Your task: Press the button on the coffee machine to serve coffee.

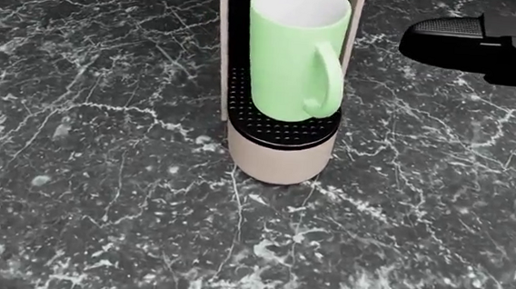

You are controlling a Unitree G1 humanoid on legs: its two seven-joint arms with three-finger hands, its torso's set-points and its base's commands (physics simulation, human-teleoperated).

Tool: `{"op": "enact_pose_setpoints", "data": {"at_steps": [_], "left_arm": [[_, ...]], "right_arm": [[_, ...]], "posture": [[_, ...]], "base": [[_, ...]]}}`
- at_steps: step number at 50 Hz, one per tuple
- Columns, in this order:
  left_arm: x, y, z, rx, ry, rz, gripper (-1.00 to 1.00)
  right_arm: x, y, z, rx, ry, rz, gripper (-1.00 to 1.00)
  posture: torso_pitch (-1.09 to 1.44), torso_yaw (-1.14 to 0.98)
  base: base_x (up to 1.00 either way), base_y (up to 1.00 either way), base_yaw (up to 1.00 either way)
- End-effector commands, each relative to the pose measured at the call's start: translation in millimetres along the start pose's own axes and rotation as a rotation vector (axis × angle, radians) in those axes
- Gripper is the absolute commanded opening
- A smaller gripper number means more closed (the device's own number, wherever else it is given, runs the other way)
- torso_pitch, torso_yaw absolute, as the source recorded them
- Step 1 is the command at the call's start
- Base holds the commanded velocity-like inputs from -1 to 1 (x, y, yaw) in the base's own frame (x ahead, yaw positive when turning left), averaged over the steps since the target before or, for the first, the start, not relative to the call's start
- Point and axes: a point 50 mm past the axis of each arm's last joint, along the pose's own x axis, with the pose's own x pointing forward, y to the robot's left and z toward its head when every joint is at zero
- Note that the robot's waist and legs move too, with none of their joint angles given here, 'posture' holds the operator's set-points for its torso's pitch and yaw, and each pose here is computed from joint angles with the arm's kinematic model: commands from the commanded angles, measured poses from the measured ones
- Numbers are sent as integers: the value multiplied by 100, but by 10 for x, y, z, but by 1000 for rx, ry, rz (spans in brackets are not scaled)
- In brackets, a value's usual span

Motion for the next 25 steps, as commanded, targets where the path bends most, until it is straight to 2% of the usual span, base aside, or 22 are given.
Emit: {"op": "enact_pose_setpoints", "data": {"at_steps": [1,3,8,25], "left_arm": [[-34,-5,167,-7,-86,-5,100],[-29,-4,167,-7,-87,-5,100],[-33,-9,177,-8,-87,-6,100],[-37,-10,173,-7,-89,-6,100]], "right_arm": [[-8,-29,113,5,-68,-21,100],[-5,-32,111,1,-65,-24,100],[-6,-25,113,6,-72,-22,100],[5,-56,98,7,-61,-49,100]], "posture": [[0,0],[0,0],[0,0],[0,0]], "base": [[0,0,0],[0,0,0],[-9,0,82],[0,0,0]]}}
